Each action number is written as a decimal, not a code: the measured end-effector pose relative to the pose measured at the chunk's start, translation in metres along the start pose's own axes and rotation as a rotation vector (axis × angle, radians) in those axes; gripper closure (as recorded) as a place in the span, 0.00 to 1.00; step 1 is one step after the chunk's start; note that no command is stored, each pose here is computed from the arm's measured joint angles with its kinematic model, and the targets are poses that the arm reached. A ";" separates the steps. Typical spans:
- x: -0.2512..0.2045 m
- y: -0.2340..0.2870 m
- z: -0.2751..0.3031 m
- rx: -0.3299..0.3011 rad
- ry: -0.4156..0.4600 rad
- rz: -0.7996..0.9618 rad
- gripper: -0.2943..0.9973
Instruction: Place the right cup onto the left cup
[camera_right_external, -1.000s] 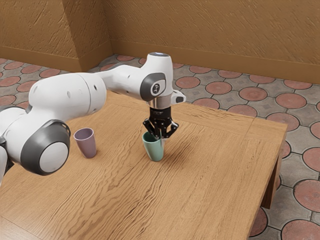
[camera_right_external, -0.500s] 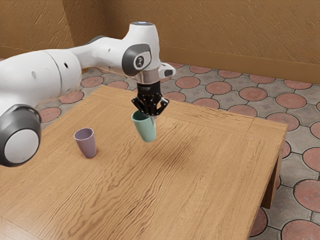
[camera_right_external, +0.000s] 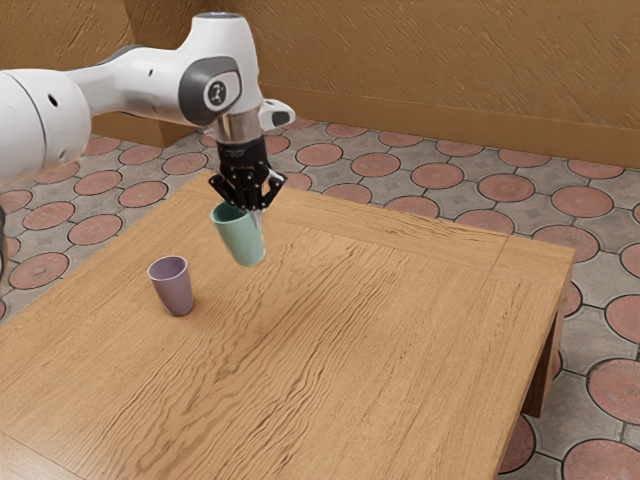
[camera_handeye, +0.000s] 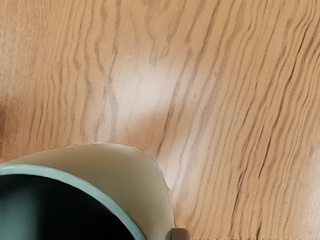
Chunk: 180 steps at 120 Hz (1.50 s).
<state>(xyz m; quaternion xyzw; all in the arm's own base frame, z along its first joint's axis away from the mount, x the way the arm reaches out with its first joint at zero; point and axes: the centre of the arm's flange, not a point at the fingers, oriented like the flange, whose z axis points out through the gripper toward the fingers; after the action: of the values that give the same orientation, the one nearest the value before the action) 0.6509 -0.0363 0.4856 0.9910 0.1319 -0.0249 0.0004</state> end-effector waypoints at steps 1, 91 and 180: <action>0.000 -0.002 -0.001 0.000 0.000 -0.002 0.84; -0.007 -0.130 0.006 0.013 -0.028 -0.162 0.84; 0.012 -0.157 0.024 0.039 -0.025 -0.186 0.84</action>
<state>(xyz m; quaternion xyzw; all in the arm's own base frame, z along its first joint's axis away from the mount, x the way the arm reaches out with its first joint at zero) 0.6206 0.1186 0.4619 0.9739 0.2227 -0.0397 -0.0197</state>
